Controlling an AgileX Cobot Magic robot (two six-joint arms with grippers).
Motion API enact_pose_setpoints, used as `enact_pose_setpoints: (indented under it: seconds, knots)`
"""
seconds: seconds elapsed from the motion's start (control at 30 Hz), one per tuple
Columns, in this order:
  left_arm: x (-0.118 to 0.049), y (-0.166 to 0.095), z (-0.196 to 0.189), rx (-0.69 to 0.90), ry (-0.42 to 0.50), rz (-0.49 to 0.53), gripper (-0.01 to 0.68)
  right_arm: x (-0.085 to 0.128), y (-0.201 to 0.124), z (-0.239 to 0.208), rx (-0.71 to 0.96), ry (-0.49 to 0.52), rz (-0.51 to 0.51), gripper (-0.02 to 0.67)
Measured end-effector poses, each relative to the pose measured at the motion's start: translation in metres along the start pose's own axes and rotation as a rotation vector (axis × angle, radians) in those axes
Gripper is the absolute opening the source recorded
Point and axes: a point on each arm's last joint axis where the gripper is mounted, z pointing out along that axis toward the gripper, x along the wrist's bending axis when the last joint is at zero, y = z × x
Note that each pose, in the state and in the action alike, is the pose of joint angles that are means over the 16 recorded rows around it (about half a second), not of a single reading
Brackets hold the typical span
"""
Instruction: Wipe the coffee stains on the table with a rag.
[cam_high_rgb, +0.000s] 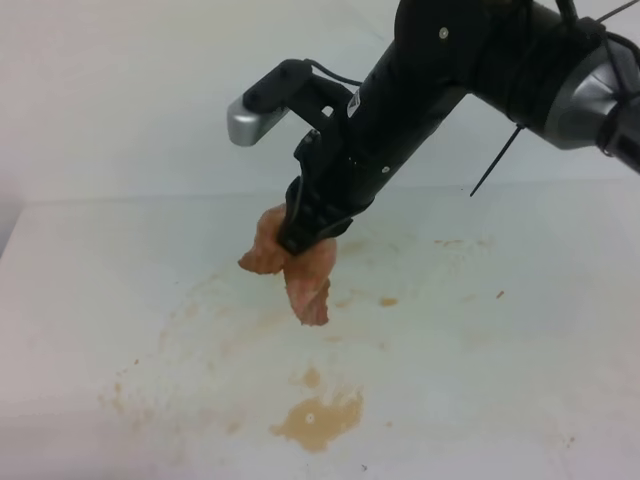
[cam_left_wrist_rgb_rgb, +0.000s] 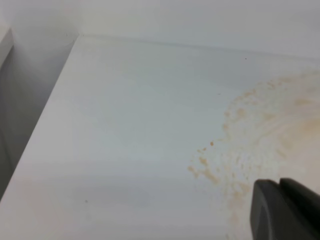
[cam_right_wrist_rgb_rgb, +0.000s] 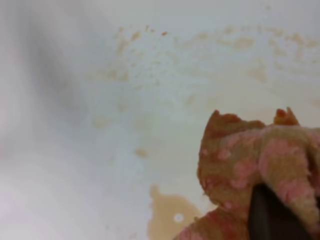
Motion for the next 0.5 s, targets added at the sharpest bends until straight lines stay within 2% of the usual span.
enact_pose_setpoints:
  seconds: [0.23,0.5]
  knots:
    - [0.0,0.001,0.0,0.0,0.0,0.0,-0.003,0.009,-0.008,-0.012,0.001,0.007,-0.03,0.044]
    - [0.0,0.001,0.0,0.0,0.0,0.0,-0.003,0.025,-0.034,-0.02,-0.02,-0.002,-0.055,0.044]
